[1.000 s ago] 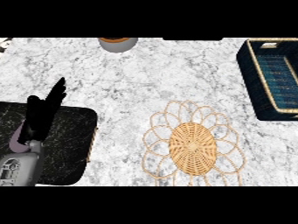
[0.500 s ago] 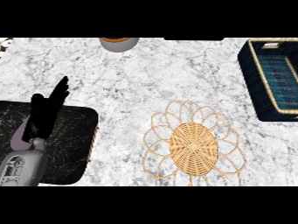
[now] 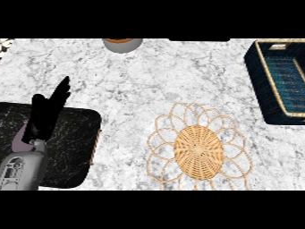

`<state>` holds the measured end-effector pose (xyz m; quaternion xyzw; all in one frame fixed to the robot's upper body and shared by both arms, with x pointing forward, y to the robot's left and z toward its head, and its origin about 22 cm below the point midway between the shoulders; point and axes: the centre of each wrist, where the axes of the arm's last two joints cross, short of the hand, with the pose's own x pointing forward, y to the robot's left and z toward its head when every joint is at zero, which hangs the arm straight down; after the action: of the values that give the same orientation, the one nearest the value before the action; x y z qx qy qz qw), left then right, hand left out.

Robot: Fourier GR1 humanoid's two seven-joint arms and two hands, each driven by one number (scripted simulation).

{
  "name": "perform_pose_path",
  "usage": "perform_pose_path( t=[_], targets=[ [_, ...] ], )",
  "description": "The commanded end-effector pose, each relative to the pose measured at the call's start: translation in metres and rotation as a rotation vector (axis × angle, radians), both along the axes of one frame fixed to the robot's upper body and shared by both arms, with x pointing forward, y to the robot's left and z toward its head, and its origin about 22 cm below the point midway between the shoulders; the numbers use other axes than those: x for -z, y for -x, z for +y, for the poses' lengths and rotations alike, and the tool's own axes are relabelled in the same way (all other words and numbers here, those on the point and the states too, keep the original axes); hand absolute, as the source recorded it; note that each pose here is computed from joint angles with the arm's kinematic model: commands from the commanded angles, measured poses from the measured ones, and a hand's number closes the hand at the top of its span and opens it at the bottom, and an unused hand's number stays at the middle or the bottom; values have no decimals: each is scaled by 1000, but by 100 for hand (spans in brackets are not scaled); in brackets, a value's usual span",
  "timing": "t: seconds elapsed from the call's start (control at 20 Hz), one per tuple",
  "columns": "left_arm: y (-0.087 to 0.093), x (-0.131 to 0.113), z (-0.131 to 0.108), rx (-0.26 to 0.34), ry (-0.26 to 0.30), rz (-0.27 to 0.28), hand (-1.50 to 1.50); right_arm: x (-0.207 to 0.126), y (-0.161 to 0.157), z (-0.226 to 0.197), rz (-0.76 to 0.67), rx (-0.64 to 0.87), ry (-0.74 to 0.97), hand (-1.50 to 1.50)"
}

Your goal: Pick the squash from the placemat and place it in the basket

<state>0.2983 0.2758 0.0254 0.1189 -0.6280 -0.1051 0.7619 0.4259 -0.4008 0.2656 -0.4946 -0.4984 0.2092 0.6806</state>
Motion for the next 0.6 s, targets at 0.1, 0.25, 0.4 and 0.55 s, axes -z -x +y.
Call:
perform_pose_path(
  t=[0.1, 0.25, 0.4, 0.55],
  targets=[
    [3, -9, 6, -10, 8, 15, 0, 34, -2, -3, -96, 10, -71, -150],
    [-1, -6, 0, -11, 8, -1, 0, 20, 0, -2, -229, 24, -120, -150],
    [7, 6, -1, 2, -10, 10, 0, 19, 2, -5, -353, 89, -146, -150],
    [1, 0, -3, -12, -3, 10, 0, 11, 23, -39, -434, 163, -128, -150]
  ],
)
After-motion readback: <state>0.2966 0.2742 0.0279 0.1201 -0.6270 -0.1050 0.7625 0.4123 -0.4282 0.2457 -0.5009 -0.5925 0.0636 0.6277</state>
